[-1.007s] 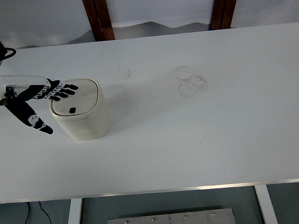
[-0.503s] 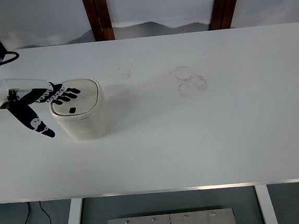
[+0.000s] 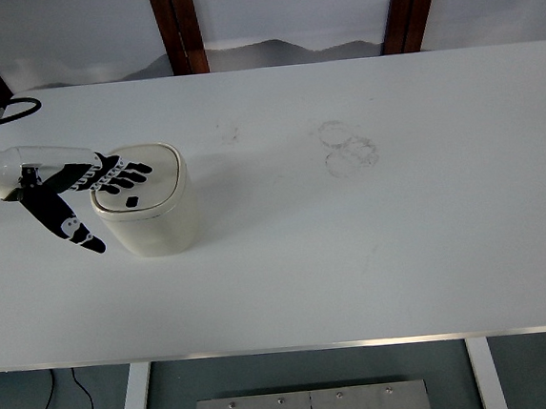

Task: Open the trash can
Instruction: 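Lower the left hand fingers onto the top of the trash can lid, then slide the left hand fingertips along the lid toward its far edge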

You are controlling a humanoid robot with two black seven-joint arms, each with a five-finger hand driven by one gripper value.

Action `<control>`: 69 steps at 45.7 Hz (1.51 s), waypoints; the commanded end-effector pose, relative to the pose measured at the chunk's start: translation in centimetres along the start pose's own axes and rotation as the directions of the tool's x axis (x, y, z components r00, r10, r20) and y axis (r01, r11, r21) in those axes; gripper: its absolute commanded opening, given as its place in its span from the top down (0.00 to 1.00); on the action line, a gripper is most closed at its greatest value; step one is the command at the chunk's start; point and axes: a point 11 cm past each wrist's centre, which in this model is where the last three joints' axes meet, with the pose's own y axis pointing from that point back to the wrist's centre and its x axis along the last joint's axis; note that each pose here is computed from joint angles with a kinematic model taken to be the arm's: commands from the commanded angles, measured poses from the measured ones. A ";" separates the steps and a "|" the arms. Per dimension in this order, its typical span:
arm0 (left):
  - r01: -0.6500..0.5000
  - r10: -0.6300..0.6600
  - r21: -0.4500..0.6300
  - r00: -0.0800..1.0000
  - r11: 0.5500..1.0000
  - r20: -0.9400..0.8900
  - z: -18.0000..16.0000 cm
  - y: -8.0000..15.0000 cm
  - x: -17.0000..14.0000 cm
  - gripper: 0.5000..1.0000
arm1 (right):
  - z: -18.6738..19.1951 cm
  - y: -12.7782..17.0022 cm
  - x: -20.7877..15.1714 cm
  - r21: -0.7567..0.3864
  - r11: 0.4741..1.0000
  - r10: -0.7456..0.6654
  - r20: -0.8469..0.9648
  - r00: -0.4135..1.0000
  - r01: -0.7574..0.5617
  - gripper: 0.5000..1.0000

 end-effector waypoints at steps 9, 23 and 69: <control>-0.002 0.001 0.072 1.000 0.997 0.013 -0.3 -0.1 0.2 0.00 | 0.0 0.0 0.0 -0.001 1.000 0.000 0.000 1.000 0.000 0.01; 0.002 -0.003 0.063 1.000 0.998 0.024 0.2 -0.4 0.3 0.00 | 0.0 0.0 0.0 -0.001 1.000 0.000 0.000 1.000 0.000 0.01; 0.027 -0.029 0.068 0.999 0.997 0.024 0.2 -1.1 -0.3 0.00 | 0.0 0.0 0.0 0.001 1.000 0.000 0.000 1.000 0.000 0.01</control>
